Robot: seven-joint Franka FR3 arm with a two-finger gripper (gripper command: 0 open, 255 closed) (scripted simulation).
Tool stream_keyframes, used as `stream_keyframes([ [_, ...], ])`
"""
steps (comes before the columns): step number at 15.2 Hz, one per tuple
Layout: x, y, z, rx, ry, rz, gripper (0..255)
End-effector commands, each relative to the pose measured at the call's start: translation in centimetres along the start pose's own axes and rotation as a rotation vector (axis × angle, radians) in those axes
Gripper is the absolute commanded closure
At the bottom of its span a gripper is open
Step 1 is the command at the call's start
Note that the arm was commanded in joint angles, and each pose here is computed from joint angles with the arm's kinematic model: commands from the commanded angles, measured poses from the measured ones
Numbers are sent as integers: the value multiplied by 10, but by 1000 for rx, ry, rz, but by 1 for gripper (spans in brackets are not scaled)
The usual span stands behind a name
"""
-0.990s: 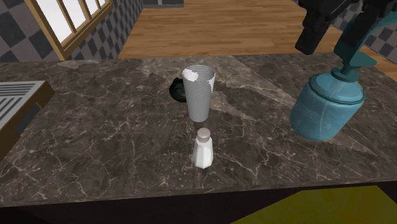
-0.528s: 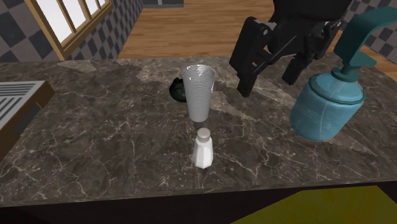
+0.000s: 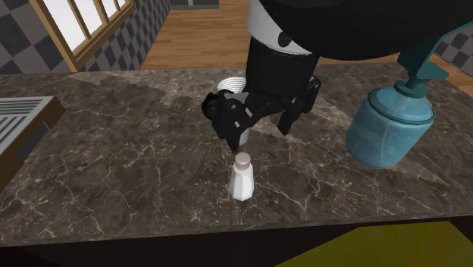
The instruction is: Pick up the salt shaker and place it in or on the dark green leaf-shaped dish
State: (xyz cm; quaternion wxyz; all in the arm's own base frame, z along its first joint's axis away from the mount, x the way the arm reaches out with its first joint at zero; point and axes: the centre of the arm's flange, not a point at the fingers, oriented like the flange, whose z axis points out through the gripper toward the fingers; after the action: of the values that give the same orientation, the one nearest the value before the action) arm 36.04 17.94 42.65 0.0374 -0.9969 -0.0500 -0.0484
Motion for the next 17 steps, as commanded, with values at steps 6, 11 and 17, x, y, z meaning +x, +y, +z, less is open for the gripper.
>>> stream_keyframes([
  [6,11,-17,47,-2,9,-6,0],
  [11,11,-17,66,-2,9,-6,0],
  [17,11,-17,66,-2,9,-6,0],
])
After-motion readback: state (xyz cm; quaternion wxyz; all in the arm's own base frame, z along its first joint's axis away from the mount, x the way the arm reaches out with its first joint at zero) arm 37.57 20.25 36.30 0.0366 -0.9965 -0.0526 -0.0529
